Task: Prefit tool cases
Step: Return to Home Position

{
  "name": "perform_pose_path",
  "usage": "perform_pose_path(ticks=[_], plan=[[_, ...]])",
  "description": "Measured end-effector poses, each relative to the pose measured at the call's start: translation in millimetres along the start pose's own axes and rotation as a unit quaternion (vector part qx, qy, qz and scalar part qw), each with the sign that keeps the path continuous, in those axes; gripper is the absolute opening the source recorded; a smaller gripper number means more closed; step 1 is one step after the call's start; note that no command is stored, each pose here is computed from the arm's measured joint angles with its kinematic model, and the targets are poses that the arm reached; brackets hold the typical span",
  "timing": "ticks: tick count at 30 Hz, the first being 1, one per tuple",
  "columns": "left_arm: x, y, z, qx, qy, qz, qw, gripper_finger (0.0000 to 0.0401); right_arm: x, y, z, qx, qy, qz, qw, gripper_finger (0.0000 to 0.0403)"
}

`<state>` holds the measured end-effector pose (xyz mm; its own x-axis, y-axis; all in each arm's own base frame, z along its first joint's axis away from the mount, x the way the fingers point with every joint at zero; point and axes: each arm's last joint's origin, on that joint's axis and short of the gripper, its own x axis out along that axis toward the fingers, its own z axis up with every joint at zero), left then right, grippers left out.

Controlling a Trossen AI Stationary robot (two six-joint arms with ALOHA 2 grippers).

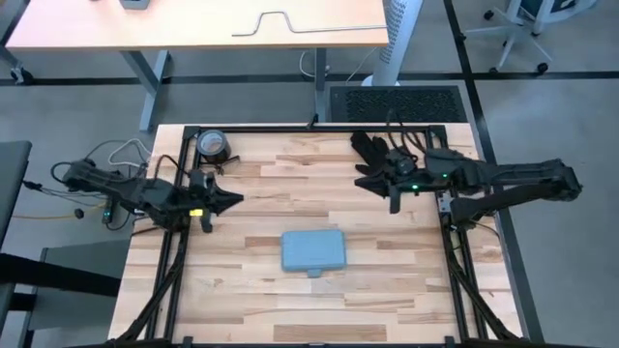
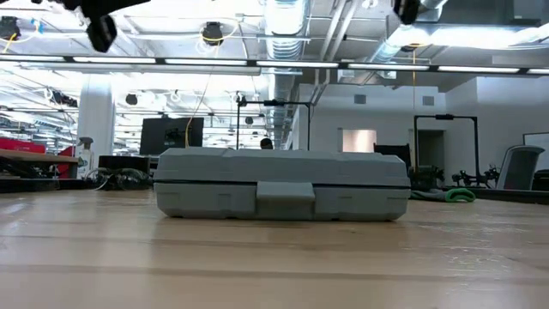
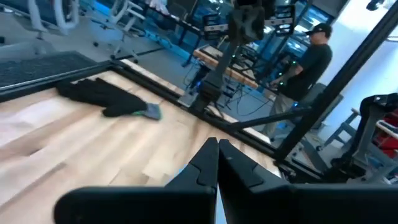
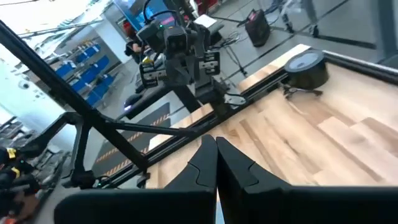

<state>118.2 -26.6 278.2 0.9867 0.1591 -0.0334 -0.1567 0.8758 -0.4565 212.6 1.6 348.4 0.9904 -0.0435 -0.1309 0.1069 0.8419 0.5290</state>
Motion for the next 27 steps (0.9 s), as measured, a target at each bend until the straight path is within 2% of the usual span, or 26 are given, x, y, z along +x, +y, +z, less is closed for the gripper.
perform_pose_path(ticks=[7,18,27], plan=[[-26.5,15.8,1.7,0.010,0.011,0.015,1.000,0.0000,-23.8,2.6,-1.3,-0.018,0.005,-0.031,0.999,0.0007],[-53.6,35.2,-1.3,0.010,0.017,0.040,0.999,0.0000,-67.9,8.2,4.0,-0.036,-0.045,-0.065,0.996,0.0007],[-56.4,48.9,-23.1,-0.015,0.018,0.046,0.999,0.0000,-83.2,10.3,-6.5,-0.042,-0.054,-0.087,0.994,0.0007]])
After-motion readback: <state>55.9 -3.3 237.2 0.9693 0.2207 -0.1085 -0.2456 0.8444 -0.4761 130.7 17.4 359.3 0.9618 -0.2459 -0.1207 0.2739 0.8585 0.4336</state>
